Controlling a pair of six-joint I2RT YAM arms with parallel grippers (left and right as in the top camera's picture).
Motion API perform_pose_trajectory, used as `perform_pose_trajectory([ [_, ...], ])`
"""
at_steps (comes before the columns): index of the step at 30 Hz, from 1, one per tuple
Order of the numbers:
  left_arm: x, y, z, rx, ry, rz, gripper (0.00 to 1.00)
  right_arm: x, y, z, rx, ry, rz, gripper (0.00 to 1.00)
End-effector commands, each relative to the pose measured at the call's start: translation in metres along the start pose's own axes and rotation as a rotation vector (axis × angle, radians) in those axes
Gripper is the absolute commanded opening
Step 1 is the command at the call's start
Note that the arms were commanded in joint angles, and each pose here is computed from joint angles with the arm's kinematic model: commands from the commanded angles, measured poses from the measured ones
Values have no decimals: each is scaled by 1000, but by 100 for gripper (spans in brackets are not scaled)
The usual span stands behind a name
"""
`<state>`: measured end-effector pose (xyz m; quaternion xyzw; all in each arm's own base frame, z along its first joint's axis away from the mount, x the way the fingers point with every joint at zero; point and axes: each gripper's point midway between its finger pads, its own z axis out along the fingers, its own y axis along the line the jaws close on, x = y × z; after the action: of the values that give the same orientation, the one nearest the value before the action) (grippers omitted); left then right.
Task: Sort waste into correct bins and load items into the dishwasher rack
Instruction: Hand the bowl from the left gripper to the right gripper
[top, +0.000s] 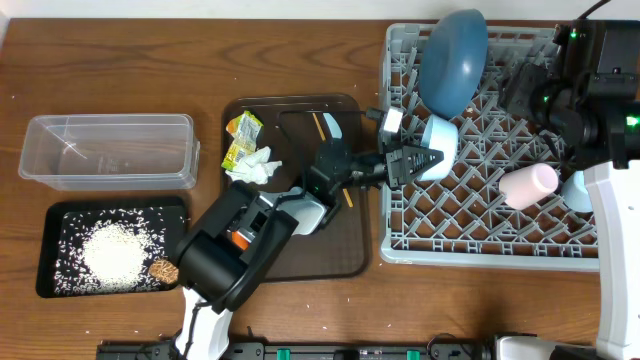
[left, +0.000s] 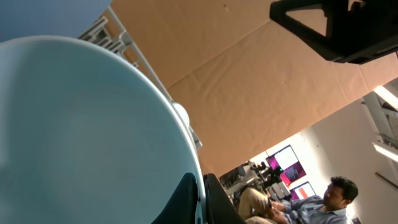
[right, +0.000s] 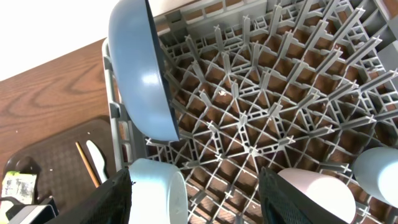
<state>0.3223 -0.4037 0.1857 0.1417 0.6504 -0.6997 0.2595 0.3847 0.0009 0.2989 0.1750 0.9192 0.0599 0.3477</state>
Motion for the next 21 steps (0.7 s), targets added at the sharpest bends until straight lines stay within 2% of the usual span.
perform_pose_trajectory([
  [1,10,14,2,-20,20,-17,6,0,-4,1,13,2,9,58],
  [11,-8,-30,-1,142,-50,52,6,-1,-3,1,13,1,9,58],
  [21,-1,-27,0,136,-9,2,6,1,-4,1,15,7,9,58],
])
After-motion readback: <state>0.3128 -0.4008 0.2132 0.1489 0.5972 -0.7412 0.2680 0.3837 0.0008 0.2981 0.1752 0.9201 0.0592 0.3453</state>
